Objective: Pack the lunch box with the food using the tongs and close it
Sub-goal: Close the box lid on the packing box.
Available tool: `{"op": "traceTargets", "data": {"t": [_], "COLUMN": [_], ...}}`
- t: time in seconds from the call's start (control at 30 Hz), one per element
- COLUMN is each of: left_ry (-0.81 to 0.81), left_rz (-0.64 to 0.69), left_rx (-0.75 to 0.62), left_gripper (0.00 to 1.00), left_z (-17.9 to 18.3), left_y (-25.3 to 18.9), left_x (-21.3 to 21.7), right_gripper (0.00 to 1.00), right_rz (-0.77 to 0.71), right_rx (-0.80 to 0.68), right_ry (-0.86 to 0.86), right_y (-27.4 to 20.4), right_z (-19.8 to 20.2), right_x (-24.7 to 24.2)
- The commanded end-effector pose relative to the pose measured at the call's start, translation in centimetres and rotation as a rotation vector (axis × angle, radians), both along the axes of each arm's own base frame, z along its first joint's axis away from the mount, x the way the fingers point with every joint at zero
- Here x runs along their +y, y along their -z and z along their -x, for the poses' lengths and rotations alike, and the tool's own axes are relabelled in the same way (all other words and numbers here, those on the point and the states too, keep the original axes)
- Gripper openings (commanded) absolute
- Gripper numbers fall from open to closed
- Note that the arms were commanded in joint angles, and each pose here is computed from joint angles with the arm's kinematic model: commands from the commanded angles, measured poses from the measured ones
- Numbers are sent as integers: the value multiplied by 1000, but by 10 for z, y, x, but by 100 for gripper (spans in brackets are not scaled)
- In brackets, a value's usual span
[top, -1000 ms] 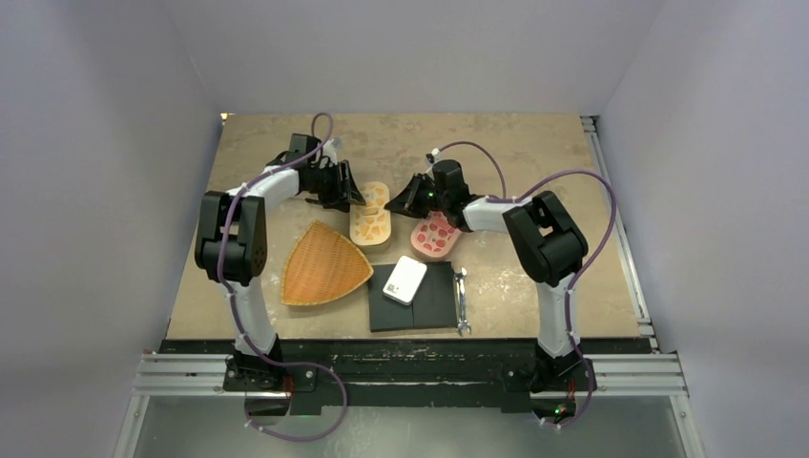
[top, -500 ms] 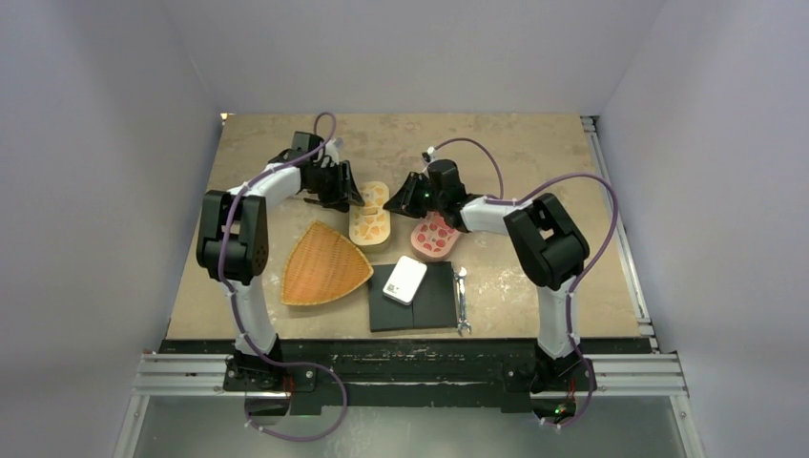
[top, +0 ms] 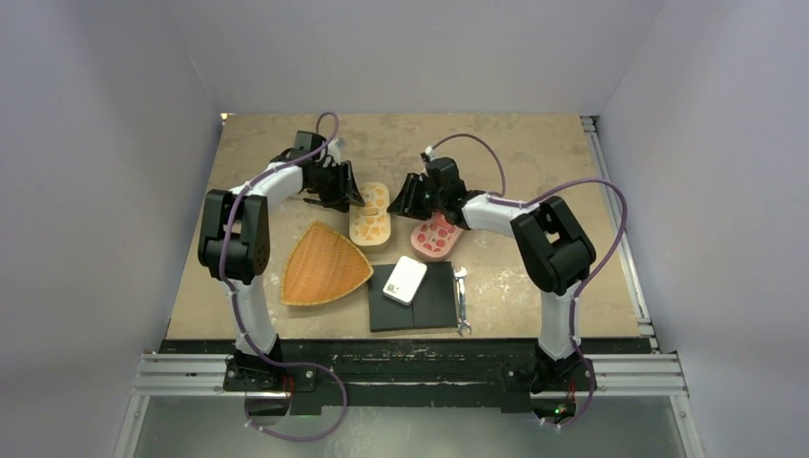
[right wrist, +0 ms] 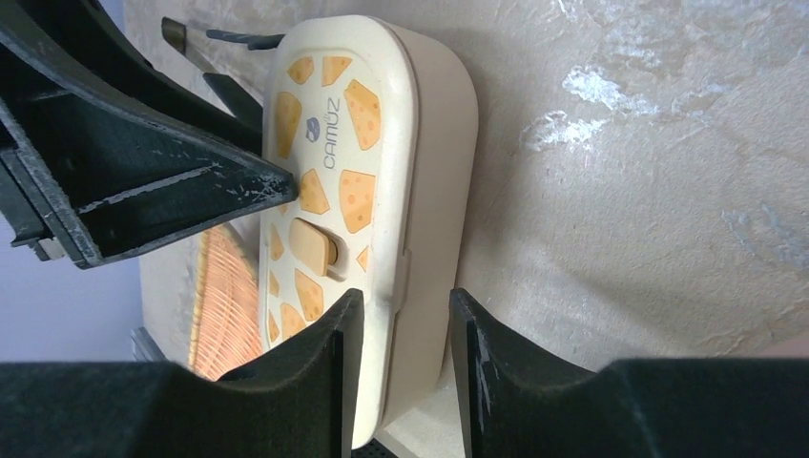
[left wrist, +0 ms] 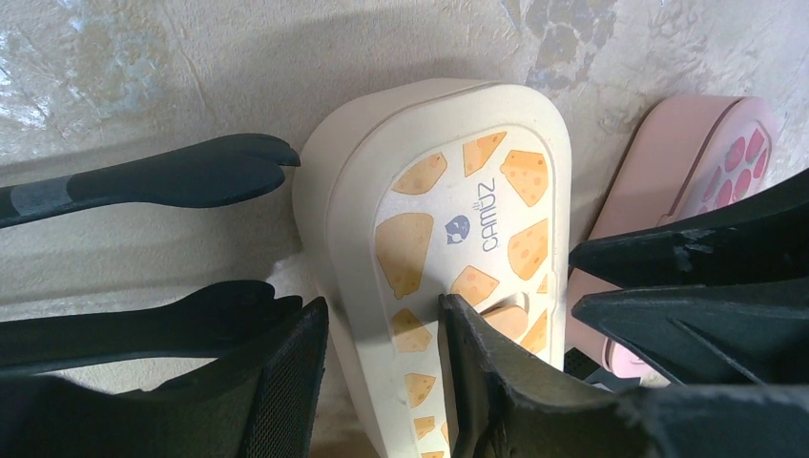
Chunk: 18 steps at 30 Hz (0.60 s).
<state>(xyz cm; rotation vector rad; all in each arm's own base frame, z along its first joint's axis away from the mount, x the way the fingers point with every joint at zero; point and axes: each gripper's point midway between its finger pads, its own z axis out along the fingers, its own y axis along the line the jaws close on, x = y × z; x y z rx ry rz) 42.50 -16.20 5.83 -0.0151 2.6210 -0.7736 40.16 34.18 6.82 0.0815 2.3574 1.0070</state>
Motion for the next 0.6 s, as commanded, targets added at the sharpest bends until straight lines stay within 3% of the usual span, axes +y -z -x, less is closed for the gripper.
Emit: {"op": "traceTargets", "data": {"t": [0.0,0.4,0.57], "left_ry": [-3,0,1], "left_rz": [-75,-68,-67], "left_rx": [-7,-7,-2], "left_gripper": [44,44,44], "left_z": [-3,-3,-2], "left_y": [9,9,10], "left_x": [9,7,7], "right_gripper": [42,51,43], "right_rz": [-4,40,127], "right_rx": [-88,-25,28], "right_ry": [-33,-103,-80], "right_y": [-36,-14,11], "right_z": [-6,35,48], "right_x": [6,19,13]}}
